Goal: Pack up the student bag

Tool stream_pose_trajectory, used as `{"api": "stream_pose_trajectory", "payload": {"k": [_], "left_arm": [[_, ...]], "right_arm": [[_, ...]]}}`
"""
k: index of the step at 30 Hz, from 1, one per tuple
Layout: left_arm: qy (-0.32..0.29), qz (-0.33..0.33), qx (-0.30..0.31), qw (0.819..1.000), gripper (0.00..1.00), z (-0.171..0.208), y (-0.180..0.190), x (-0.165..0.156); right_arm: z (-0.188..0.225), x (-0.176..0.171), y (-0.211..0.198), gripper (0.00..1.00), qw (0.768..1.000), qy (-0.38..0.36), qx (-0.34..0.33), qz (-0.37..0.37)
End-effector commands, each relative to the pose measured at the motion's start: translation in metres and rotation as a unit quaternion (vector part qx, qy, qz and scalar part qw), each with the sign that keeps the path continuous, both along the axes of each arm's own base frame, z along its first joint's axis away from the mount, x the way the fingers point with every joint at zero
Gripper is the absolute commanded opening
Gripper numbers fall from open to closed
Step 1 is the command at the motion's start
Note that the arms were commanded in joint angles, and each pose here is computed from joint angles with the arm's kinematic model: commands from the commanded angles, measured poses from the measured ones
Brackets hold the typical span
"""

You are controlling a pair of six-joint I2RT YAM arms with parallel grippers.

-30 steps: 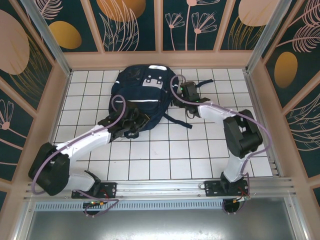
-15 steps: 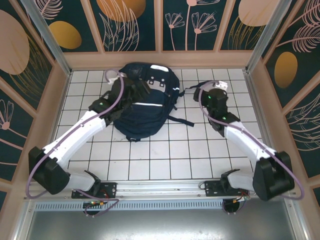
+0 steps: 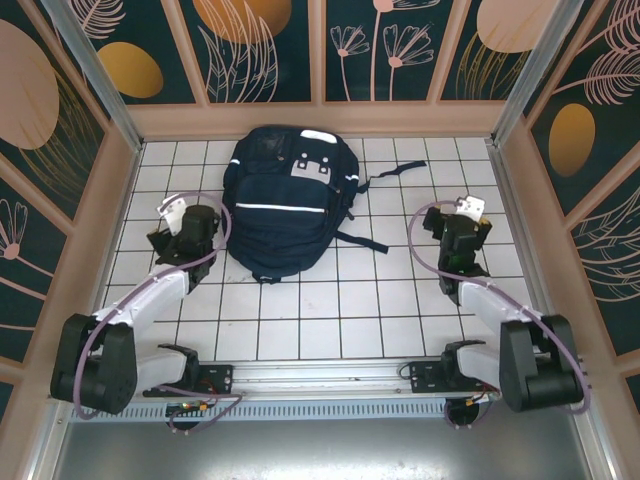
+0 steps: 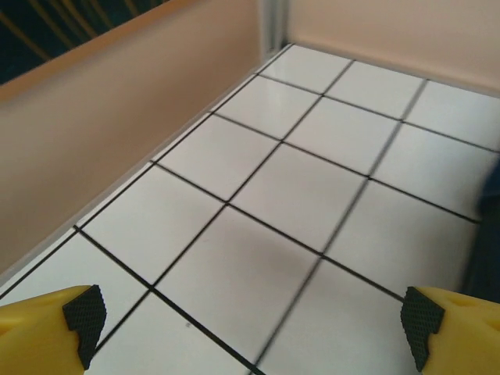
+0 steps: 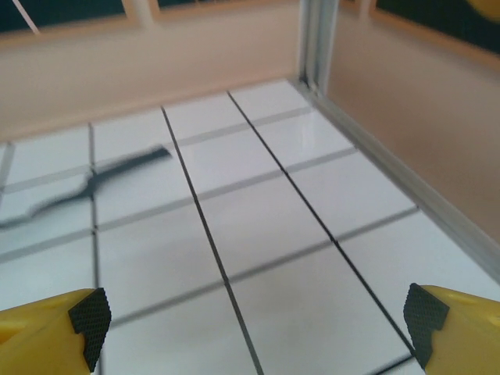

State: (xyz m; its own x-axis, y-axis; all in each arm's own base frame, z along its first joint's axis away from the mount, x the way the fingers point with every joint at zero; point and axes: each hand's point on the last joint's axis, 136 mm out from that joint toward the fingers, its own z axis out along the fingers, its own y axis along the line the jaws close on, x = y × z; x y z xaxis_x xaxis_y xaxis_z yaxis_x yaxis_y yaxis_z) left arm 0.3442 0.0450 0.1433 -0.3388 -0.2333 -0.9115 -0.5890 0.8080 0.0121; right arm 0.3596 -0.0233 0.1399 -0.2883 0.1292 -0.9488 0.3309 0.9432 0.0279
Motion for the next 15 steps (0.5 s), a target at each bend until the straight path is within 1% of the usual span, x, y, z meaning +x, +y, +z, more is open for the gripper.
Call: {"api": "stream_pose_trajectory", "payload": {"k": [1, 2, 4, 6, 7, 10, 12, 15], "left_arm": [[-0.059, -0.051, -0.002, 0.997, 0.99, 0.013, -0.004, 0.025], [-0.072, -0.056, 0.007, 0.996, 0.99, 0.017, -0.004, 0.03], [-0.086, -0.092, 0.039, 0.991, 0.98, 0.018, -0.011, 0.038], [-0.093, -0.083, 0.049, 0.991, 0.99, 0.01, -0.006, 0.043], [-0.086, -0.092, 0.056, 0.99, 0.99, 0.003, -0.007, 0.046], [-0.121, -0.114, 0.08, 0.983, 0.99, 0.003, -0.009, 0.043], [-0.129, -0.122, 0.068, 0.982, 0.99, -0.002, -0.007, 0.041], [-0.143, -0.163, 0.052, 0.975, 0.98, -0.002, -0.014, 0.037]], "right_arm": [[0.005, 0.008, -0.01, 0.99, 0.999, -0.043, -0.017, -0.017], [0.003, 0.011, -0.01, 0.99, 0.998, -0.051, -0.022, -0.012], [0.0, 0.018, -0.008, 0.99, 0.998, -0.064, -0.023, 0.003], [-0.003, 0.024, -0.006, 0.99, 0.997, -0.076, -0.018, 0.019], [-0.011, 0.029, -0.003, 0.99, 0.997, -0.065, -0.013, 0.034], [-0.014, 0.029, -0.002, 0.99, 0.996, -0.068, 0.0, 0.053], [-0.012, 0.02, -0.004, 0.99, 0.994, -0.088, 0.017, 0.067], [-0.018, 0.012, 0.001, 0.99, 0.99, -0.1, 0.021, 0.096]]}}
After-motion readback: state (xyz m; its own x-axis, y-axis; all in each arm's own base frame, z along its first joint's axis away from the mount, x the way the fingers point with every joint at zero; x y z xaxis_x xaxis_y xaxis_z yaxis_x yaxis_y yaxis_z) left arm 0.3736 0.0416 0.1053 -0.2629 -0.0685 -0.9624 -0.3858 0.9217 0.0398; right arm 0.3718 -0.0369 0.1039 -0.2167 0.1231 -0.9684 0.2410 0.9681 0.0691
